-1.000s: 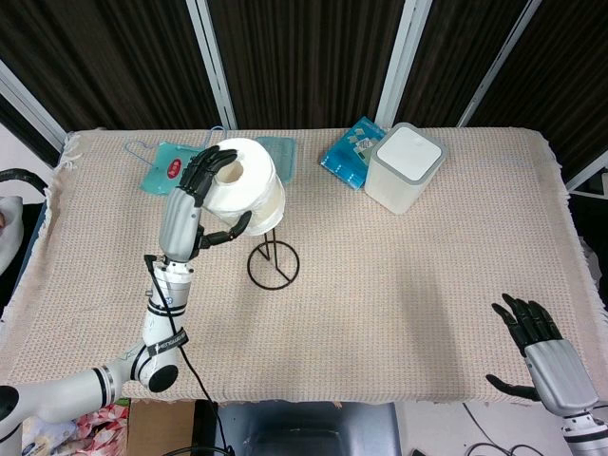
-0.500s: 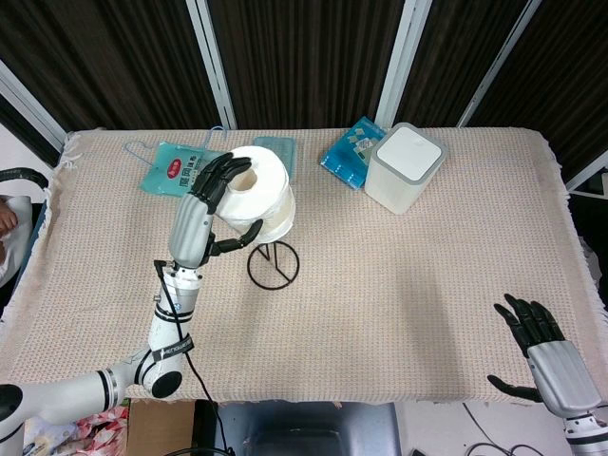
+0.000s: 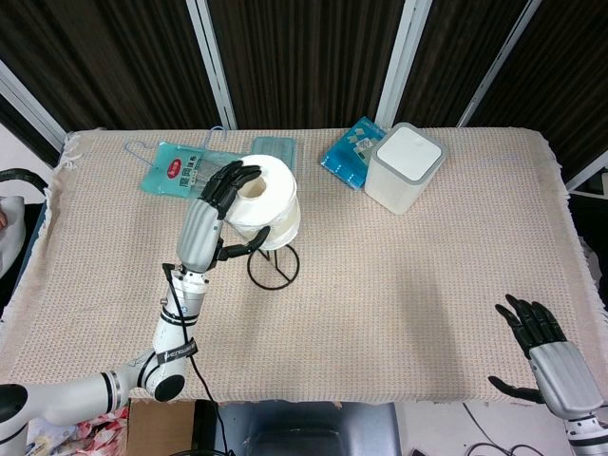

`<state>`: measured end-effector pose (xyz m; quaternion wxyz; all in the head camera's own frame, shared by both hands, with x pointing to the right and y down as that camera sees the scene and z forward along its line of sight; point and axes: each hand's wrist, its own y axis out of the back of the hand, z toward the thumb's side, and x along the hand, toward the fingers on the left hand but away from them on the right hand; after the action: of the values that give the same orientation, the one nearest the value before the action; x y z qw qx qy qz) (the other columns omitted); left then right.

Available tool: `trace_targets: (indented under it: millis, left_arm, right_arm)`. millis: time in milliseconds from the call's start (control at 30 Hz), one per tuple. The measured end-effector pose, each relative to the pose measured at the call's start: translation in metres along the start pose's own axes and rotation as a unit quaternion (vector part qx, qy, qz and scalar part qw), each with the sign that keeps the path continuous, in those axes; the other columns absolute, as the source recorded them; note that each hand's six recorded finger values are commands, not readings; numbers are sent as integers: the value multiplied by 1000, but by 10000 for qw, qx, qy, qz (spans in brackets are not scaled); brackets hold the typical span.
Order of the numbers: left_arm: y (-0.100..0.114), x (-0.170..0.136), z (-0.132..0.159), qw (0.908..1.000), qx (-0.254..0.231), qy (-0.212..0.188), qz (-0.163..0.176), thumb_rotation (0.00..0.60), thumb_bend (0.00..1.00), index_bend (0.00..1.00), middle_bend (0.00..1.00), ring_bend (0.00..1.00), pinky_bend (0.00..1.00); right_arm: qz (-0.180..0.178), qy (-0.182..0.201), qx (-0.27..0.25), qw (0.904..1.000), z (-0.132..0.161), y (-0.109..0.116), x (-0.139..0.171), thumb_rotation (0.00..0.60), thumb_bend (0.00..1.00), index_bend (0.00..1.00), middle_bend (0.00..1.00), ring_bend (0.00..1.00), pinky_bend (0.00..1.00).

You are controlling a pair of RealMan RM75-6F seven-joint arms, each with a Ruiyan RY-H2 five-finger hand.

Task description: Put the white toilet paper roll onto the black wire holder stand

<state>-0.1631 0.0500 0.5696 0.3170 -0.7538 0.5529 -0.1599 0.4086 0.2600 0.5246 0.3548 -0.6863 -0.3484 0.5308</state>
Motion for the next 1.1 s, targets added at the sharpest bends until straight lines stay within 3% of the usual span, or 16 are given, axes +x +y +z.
trace_targets:
  millis: [133,200,267,367,933,1100]
  left_arm:
    - [-2,0,-1,10000,5,20,-53,600,465,140,238,272,623]
    - [-4,-1,-2,9999,34,35,-141,600,434,85,175,165,454]
    - [-6,-3,-3,9996,88,52,-247,600,401,15,75,42,216]
    - [-6,-4,-5,9993,194,70,-319,600,376,0,11,0,91]
    - [-3,-17,-1,9988,241,-5,-425,600,361,0,0,0,55]
    - [6,-45,-5,9956,538,-149,-752,600,379,0,0,0,53]
  right_arm:
    - [-13,-7,-3,10000,0,1,0,600,137,0,0,0,0]
    - [-8,-12,-10,10000,0,0,0,600,137,0,0,0,0]
    - [3,-15,-4,10000,0,0,0,600,137,0,0,0,0]
    - [0,-13,-5,10000,0,0,0,600,137,0,0,0,0]
    - [-54,7,-10,10000,1,3,3,600,137,0,0,0,0]
    - [17,43,16,10000,2,-1,4,600,137,0,0,0,0]
